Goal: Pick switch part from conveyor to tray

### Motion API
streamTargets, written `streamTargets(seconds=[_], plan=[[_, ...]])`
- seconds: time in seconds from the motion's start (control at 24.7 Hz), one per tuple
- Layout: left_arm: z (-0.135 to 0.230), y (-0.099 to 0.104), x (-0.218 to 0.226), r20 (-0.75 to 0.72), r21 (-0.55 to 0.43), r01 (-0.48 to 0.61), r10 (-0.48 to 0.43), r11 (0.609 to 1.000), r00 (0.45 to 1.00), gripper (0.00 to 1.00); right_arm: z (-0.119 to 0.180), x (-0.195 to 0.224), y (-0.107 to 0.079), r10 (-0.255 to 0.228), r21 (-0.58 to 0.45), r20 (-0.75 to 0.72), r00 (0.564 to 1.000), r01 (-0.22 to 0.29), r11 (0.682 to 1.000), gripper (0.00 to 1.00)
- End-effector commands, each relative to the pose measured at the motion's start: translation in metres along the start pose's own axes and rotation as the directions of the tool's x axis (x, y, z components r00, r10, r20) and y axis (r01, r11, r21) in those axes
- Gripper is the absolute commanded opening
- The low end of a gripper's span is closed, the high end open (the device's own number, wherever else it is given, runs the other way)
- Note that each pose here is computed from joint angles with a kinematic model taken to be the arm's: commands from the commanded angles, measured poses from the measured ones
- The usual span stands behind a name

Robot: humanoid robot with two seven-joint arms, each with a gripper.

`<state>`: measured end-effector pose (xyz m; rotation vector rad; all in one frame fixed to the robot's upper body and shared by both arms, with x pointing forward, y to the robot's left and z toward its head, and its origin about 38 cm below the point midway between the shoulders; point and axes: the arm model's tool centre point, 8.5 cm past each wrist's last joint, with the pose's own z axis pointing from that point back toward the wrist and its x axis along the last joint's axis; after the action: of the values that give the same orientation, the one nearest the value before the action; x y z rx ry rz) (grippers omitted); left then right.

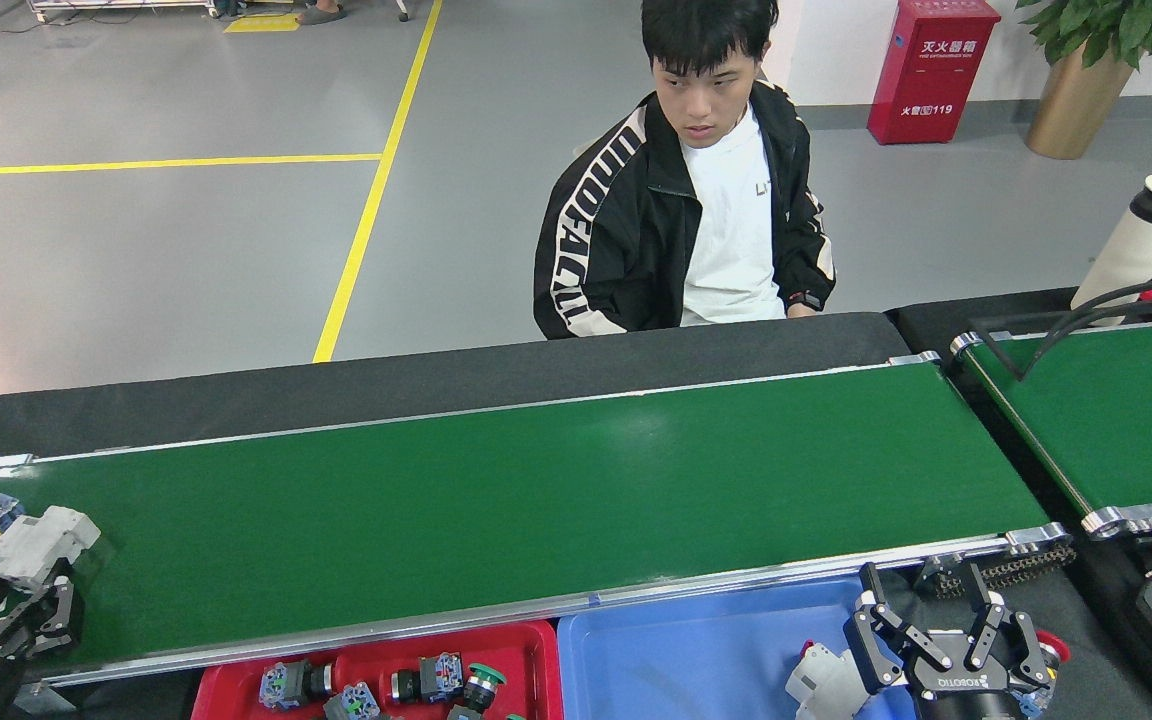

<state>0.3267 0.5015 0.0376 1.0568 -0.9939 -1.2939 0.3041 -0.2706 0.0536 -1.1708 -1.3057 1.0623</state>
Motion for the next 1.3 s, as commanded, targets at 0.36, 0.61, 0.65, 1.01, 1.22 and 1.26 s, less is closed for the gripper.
streamTargets(seconds=[0.36,0.61,0.65,1.01,1.22,1.26], plan=[[0.047,0.047,0.187,0.591,0.235,0.110,-0.231,0.966,0.773,0.08,-0.001,-0.001,-0.005,0.002,-0.016,0.000,1.000,-0.002,1.000,1.00],[0.073,0.025,0.332,0.847,0.254,0.129,-0.285,0.958,0.448,0.08,-0.001,-0.002,-0.005,0.006,-0.016,0.001,1.000,-0.006,1.000,1.00],[0.078,0.018,0.353,0.863,0.257,0.160,-0.301,0.953,0.405,0.08,-0.001,-0.002,-0.005,0.006,-0.016,0.001,1.000,-0.006,1.000,1.00],[0.086,0.000,0.436,0.849,0.325,0.263,-0.403,0.908,0.342,0.23,-0.001,-0.002,-0.005,0.006,-0.016,0.002,1.000,-0.006,1.000,1.00],[0.088,-0.012,0.444,0.851,0.311,0.296,-0.404,0.903,0.337,0.99,-0.002,-0.002,-0.005,0.006,-0.017,0.001,1.000,-0.006,1.000,1.00],[0.088,-0.012,0.444,0.851,0.309,0.295,-0.401,0.904,0.340,0.99,-0.002,-0.002,-0.005,0.005,-0.017,-0.001,1.000,-0.005,1.000,1.00]])
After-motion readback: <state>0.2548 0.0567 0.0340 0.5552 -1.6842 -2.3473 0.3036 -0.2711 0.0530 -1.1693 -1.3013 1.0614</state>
